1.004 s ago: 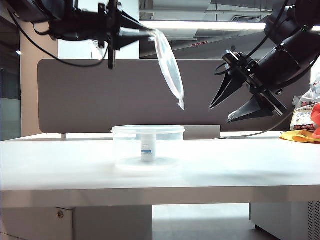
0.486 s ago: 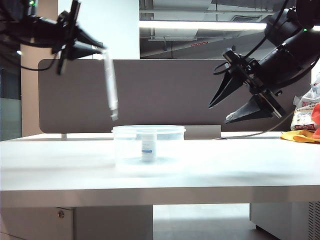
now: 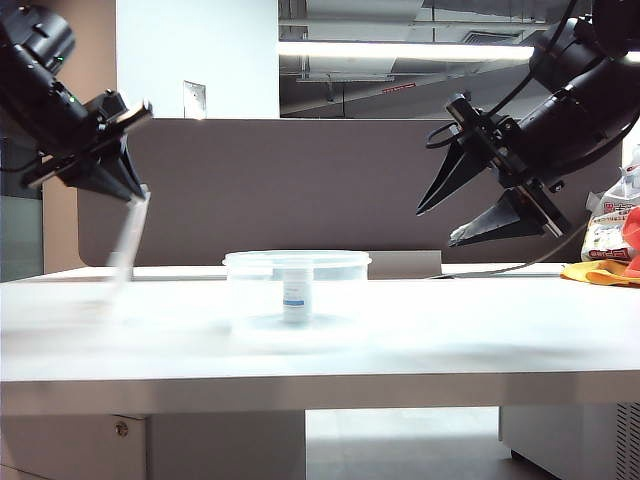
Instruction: Remove the lid of the round box, pick up the small white medicine bottle inside, and place it on the table.
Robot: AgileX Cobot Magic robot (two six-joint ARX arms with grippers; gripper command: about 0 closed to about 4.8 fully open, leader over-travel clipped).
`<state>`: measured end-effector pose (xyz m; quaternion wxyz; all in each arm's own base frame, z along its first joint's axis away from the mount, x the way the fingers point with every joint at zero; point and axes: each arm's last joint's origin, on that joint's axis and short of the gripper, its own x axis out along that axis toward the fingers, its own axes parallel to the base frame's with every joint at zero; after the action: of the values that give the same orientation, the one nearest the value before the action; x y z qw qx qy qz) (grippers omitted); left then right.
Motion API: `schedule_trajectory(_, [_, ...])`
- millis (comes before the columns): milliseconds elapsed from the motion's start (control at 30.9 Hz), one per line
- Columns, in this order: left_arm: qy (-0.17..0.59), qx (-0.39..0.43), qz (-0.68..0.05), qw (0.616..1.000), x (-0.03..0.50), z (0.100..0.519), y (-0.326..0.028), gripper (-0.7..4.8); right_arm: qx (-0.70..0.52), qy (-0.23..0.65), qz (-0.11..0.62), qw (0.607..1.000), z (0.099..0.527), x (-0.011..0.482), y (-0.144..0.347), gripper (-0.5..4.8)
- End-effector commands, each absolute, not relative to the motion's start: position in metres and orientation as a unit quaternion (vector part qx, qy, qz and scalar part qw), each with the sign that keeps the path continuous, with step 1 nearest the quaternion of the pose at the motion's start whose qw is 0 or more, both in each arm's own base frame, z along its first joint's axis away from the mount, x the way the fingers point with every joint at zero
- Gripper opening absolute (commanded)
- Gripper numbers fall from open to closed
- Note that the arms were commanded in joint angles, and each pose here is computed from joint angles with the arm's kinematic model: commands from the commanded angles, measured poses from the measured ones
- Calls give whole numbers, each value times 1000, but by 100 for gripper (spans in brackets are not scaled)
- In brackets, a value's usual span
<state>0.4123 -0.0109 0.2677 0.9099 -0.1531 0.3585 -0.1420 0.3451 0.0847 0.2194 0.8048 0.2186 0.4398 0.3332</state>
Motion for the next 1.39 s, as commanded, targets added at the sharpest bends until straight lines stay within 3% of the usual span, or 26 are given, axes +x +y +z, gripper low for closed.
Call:
schedule_trajectory(32, [399, -77, -101, 908, 406, 260, -16, -6, 214, 427, 337, 811, 223, 346, 85, 261])
schedule_trajectory(227, [412, -56, -89, 905, 404, 257, -21, 4, 214, 423, 340, 812, 224, 347, 85, 262])
schedule_trajectory(356, [417, -62, -101, 901, 403, 257, -22, 161, 213, 413, 346, 815, 226, 348, 85, 265])
schedule_trajectory(551, [422, -61, -108, 898, 400, 259, -26, 257, 207, 392, 365, 819, 238, 353, 91, 266])
schedule_trajectory(810, [393, -34, -150, 907, 381, 291, -48, 256, 133, 333, 423, 832, 284, 356, 127, 265])
schedule_trajectory(1037, [387, 12, -203, 899, 339, 329, -78, 255, 12, 316, 390, 865, 320, 343, 166, 265])
schedule_trajectory(1393, [338, 41, -277, 898, 250, 394, -98, 244, -87, 287, 309, 903, 349, 337, 178, 260])
